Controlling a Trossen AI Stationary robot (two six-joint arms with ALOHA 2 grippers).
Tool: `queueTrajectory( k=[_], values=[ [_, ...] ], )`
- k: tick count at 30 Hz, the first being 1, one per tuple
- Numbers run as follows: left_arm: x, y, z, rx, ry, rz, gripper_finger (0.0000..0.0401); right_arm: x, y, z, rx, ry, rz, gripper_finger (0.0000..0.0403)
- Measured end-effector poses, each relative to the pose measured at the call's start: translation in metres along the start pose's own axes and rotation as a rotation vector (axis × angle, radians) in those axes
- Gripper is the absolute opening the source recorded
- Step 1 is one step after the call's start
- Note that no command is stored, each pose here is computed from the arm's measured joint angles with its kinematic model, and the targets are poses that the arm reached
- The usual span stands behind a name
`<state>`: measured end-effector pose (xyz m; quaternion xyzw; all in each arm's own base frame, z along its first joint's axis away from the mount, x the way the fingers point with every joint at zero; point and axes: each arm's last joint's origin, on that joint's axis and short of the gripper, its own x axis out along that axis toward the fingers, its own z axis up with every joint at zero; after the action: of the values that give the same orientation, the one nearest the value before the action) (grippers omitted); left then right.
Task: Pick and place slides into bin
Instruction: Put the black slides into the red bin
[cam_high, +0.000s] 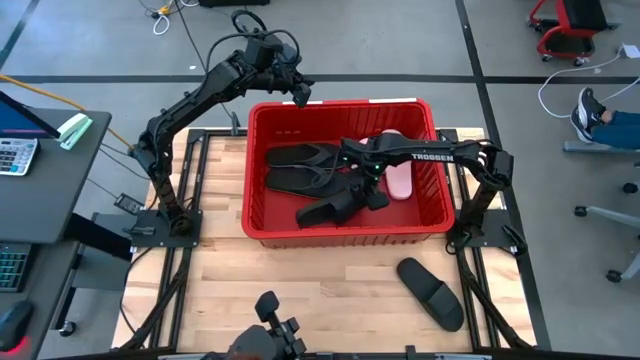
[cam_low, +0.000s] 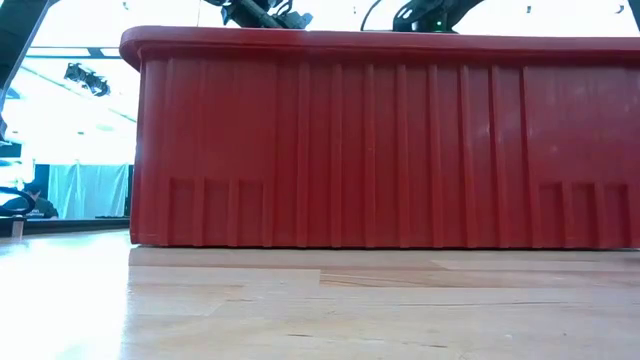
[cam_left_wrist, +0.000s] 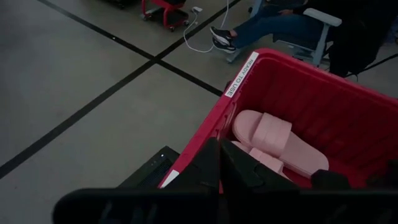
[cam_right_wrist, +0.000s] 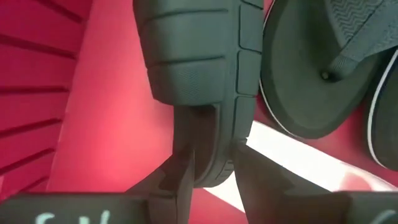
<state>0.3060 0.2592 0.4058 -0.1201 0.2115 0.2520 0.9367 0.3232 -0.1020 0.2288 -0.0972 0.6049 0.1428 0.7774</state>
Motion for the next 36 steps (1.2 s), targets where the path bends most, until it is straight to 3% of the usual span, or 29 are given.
queueTrajectory(
  k=[17, 22, 28, 32, 36],
  values=[
    [0.0, 0.0, 0.0, 0.0, 0.0, 0.0, 0.0023, -0.003, -0.025, -0.001, 0.032, -0.118, -0.103, 0.0119],
    [0.0, 0.0, 0.0, 0.0, 0.0, 0.0, 0.0011, -0.003, -0.026, -0.002, 0.063, -0.146, -0.063, 0.0119],
    [0.0, 0.0, 0.0, 0.0, 0.001, -0.001, 0.0007, -0.004, -0.021, 0.001, 0.191, -0.235, 0.095, 0.0119],
    [0.0, 0.0, 0.0, 0.0, 0.001, 0.0, 0.0017, -0.002, -0.017, 0.002, 0.228, -0.228, 0.111, 0.0119],
    [0.0, 0.0, 0.0, 0.0, 0.001, -0.001, 0.0021, 0.015, -0.016, -0.012, 0.347, -0.188, 0.14, 0.0119]
  ],
)
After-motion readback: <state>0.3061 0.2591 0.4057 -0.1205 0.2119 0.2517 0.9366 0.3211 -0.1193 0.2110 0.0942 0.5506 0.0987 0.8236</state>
